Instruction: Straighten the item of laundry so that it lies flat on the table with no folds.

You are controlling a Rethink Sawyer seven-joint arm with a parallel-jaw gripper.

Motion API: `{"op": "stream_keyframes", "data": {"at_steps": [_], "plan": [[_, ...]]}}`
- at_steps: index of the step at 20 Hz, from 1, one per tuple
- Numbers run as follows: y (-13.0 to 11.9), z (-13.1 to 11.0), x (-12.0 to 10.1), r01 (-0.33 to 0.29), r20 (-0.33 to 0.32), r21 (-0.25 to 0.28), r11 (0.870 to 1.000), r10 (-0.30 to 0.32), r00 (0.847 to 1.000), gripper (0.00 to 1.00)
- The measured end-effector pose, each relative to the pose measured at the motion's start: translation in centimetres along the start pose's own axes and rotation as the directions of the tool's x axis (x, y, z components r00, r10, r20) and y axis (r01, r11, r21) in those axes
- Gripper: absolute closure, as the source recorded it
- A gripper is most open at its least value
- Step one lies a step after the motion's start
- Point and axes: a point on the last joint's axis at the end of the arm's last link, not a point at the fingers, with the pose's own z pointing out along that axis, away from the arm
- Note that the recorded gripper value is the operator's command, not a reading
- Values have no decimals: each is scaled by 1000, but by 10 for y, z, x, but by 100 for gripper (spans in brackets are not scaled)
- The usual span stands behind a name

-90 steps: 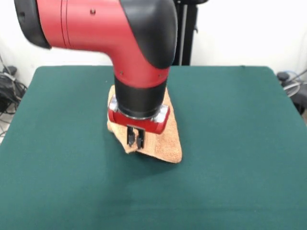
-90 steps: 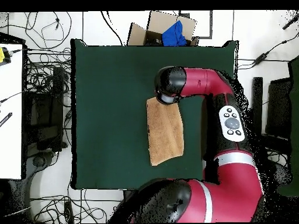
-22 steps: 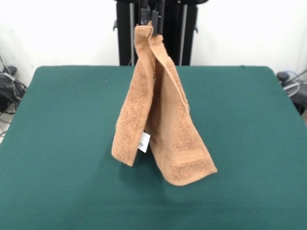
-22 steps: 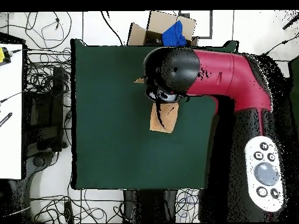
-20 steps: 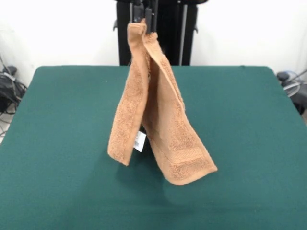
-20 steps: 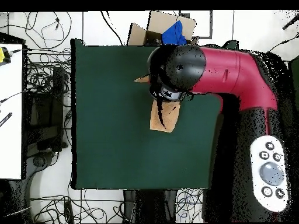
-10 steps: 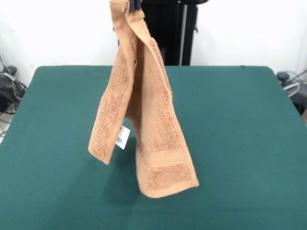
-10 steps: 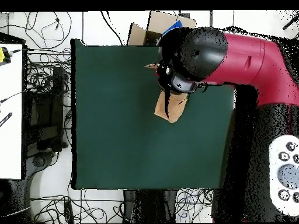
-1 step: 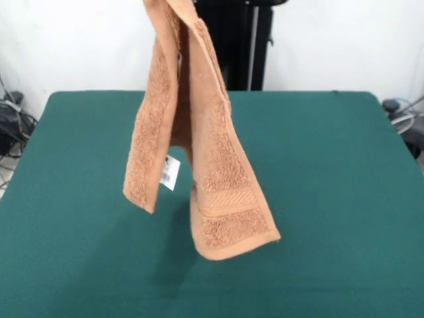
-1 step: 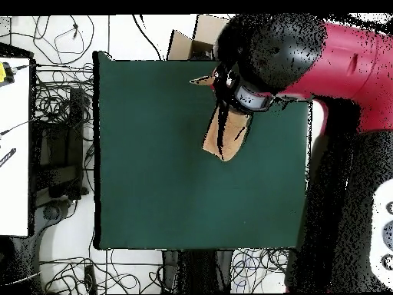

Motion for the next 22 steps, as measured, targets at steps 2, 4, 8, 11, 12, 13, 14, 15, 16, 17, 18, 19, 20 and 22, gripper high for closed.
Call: {"op": "stream_keyframes", "data": {"at_steps": [2,4,8,11,12,13,14,15,16,17,18,19,20,22], "plan": [[-2,-7,-3,-5,2,-1,1000,5,1000,100],[-5,-16,-7,-12,13,-3,1000,12,1000,100],[-13,-27,-17,-27,40,-11,1000,28,999,100],[-19,-31,-23,-38,53,-16,999,39,998,100],[-23,-32,-27,-45,59,-19,999,46,997,100],[-24,-31,-29,-47,61,-20,999,48,997,100],[-27,-30,-33,-53,64,-23,998,54,997,100],[-28,-29,-35,-55,64,-24,998,56,996,100],[-30,-27,-38,-58,65,-27,998,60,996,100],[-32,-25,-40,-62,64,-28,998,63,996,100],[-36,-20,-46,-68,62,-32,997,70,996,100],[-37,-18,-47,-70,61,-33,997,72,996,100],[-39,-14,-51,-74,59,-34,997,76,995,100],[-43,-9,-55,-80,56,-36,996,82,995,100]]}}
